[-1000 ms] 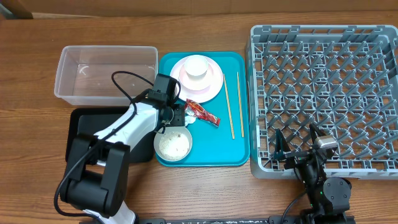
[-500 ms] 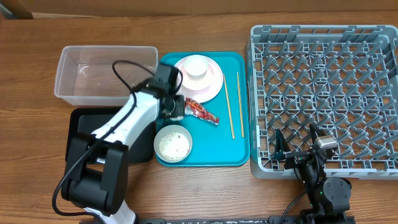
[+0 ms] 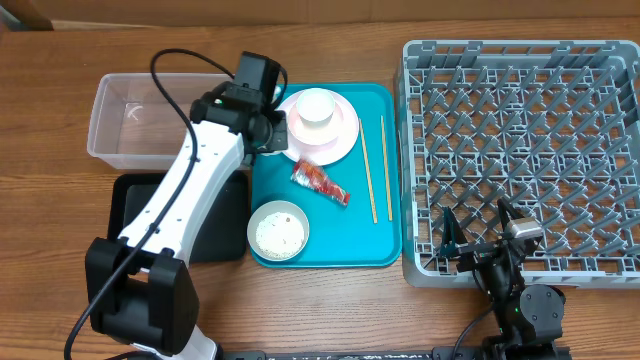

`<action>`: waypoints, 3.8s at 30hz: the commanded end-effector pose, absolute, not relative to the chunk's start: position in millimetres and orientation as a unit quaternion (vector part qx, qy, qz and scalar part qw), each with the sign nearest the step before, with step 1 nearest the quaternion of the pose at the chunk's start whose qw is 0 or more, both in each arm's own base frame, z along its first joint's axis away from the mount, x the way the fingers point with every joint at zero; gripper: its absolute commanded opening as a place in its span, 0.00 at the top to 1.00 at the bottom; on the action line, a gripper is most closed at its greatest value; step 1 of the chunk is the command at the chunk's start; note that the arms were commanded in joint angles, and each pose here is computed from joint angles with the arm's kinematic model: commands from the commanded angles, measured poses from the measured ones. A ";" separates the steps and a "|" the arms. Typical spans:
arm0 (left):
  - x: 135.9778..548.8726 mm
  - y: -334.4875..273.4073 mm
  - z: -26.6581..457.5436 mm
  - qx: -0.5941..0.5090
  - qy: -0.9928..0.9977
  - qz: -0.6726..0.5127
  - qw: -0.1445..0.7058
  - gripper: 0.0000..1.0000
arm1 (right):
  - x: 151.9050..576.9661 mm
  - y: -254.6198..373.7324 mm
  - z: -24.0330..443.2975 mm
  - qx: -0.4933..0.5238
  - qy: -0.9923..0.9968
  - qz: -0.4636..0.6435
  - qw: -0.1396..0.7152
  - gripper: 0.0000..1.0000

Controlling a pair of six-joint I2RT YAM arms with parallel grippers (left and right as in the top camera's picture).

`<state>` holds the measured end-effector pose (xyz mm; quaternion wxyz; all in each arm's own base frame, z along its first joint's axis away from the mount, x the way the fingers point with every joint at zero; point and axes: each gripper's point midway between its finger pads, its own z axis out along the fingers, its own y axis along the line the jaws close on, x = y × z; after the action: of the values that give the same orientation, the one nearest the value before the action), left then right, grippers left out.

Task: Sort waste into correct bins and load items into the dishwasher
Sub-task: 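Carry the tissue left and drop it into the clear plastic bin, then grasp the red snack wrapper on the teal tray with the left gripper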

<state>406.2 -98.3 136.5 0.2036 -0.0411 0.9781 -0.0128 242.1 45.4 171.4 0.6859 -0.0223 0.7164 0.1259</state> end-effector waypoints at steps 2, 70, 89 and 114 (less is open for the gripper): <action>418.2 -70.3 153.2 -0.097 0.967 0.010 0.235 0.96 | 242.3 44.4 170.6 -0.020 0.714 0.124 0.689 0.00; 309.0 -233.9 79.4 -0.155 0.981 -0.062 0.097 0.62 | 242.3 44.4 170.6 -0.020 0.714 0.124 0.689 0.00; 325.6 -220.5 14.0 -0.218 0.974 -0.022 0.060 0.76 | 242.3 44.4 170.6 -0.020 0.714 0.124 0.689 0.00; 370.1 -189.2 142.1 -0.220 0.968 -0.065 0.101 0.96 | 242.3 44.4 170.6 -0.020 0.714 0.124 0.689 0.00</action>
<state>346.6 -205.1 101.4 0.0506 -0.2224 0.9728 -0.0399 242.1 45.3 171.3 0.6857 -0.0221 0.7165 0.1258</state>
